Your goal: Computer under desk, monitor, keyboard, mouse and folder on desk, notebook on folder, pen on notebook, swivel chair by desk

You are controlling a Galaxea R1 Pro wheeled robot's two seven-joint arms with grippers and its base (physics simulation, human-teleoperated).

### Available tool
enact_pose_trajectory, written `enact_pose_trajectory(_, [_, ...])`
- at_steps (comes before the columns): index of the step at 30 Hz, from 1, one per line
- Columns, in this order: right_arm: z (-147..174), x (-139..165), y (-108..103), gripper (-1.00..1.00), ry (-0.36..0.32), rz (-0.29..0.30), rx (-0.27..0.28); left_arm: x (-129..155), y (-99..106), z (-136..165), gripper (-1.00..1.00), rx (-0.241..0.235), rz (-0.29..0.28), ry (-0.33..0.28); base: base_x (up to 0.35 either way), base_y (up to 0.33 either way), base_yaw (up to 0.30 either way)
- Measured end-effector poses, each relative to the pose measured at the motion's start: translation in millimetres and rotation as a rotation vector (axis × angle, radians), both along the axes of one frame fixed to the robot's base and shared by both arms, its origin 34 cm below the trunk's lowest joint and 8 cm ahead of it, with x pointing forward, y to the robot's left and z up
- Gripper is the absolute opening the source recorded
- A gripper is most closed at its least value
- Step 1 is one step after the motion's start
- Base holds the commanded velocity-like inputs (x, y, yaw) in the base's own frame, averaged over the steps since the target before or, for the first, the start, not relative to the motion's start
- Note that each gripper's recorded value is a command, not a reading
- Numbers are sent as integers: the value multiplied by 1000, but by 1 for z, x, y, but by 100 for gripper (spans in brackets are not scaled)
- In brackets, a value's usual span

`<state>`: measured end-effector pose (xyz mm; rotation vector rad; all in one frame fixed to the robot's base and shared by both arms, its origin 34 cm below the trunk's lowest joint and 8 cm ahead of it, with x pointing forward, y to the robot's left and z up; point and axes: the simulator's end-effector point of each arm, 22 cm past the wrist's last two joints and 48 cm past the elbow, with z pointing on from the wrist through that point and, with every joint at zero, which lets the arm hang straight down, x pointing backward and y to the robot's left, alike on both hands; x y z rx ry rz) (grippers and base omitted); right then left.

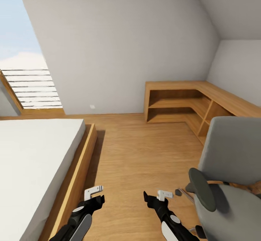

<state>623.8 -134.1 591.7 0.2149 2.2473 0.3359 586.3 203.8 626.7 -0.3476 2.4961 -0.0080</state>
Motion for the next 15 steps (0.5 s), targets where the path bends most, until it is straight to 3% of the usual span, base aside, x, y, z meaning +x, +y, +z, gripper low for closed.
enact_pose_trajectory(5, [3,1,0,100,-5,0,0,1,0,2,100,0,0,-5,214,77,160])
enact_pose_trajectory(15, [14,8,-3,100,-45,-9,-3,4,-1,9,100,1,-3,-19,66,13,22])
